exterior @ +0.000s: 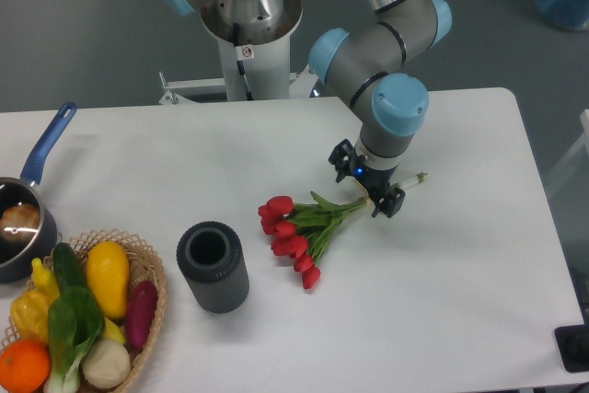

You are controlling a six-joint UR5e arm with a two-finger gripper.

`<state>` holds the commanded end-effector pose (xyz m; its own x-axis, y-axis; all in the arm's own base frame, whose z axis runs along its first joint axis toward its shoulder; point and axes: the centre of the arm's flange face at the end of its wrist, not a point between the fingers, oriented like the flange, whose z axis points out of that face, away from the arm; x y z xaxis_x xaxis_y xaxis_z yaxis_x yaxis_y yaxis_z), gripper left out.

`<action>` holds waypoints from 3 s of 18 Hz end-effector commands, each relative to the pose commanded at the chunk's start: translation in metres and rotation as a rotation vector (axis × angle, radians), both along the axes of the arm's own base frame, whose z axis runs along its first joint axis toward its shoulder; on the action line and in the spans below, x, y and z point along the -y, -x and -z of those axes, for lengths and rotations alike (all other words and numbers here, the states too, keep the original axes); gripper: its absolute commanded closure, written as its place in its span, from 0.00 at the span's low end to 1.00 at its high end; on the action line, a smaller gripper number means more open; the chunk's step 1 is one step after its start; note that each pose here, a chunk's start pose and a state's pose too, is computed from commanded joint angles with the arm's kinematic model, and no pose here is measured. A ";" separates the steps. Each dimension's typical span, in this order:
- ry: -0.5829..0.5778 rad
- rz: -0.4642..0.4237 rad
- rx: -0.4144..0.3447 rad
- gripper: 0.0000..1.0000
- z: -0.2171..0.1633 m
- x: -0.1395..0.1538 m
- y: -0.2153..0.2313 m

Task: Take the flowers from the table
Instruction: 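Rotate the gripper and lower it over the tulip stems, then lower the gripper onto the stems and close its fingers, then lift the gripped stems slightly, tilting the tulip heads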

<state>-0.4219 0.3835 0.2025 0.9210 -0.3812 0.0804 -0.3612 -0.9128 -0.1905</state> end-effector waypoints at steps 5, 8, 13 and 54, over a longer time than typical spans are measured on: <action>0.004 0.003 0.008 0.00 0.007 -0.001 0.001; 0.009 0.012 0.007 0.00 0.008 -0.001 0.001; 0.007 0.053 -0.002 0.01 0.009 -0.001 0.002; 0.059 0.096 -0.032 0.77 0.009 0.004 0.004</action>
